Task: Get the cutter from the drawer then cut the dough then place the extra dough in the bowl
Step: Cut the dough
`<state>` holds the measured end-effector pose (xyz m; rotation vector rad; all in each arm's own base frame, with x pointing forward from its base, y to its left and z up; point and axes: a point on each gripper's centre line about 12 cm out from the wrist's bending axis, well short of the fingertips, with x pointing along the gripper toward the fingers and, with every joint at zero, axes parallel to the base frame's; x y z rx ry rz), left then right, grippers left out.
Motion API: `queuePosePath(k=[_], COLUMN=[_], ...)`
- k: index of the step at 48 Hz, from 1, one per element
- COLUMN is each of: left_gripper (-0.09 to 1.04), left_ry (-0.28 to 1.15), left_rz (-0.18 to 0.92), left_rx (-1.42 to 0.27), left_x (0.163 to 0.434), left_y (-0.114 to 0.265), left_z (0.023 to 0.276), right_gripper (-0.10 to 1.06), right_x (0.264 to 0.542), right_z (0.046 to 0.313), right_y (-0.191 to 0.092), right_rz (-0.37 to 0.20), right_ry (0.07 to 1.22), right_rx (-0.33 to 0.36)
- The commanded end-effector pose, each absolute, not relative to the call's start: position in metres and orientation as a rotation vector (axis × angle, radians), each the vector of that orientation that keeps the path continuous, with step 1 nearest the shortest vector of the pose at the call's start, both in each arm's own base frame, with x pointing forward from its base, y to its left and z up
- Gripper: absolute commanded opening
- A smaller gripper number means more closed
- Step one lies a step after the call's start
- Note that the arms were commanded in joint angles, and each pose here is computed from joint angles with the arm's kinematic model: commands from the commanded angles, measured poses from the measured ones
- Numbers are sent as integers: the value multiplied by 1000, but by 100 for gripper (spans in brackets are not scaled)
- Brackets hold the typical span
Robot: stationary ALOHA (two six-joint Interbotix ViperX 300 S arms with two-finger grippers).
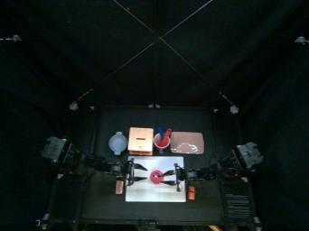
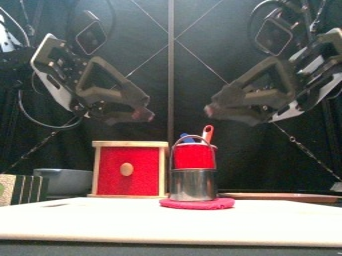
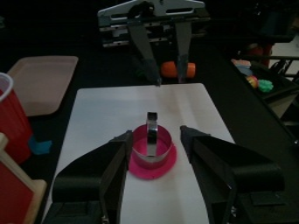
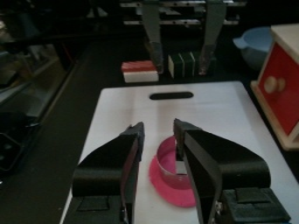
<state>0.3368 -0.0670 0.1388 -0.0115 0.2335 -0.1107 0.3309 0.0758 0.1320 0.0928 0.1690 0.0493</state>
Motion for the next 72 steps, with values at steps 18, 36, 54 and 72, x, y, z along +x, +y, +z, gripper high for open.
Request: queuePosePath(k=[18,36,54,72], left_gripper=[84,84,83,83], left_ry=[229,254,339,331], left_rz=[-98,-63,-62,-71], left_rx=[5,5,11,17], left_x=[368,375,388,391], left_y=[-72,-58,-56,-57], left_z=[129,124,109,111], right_gripper=[73,73,73,73], right_x=[331,339,341,347], right_z=[126,116,111,114], right_y=[68,67,68,66], right_rz=[-22,-31,-31,-47], right_ry=[183,202,236,227], right_rx=[117,110,111,132])
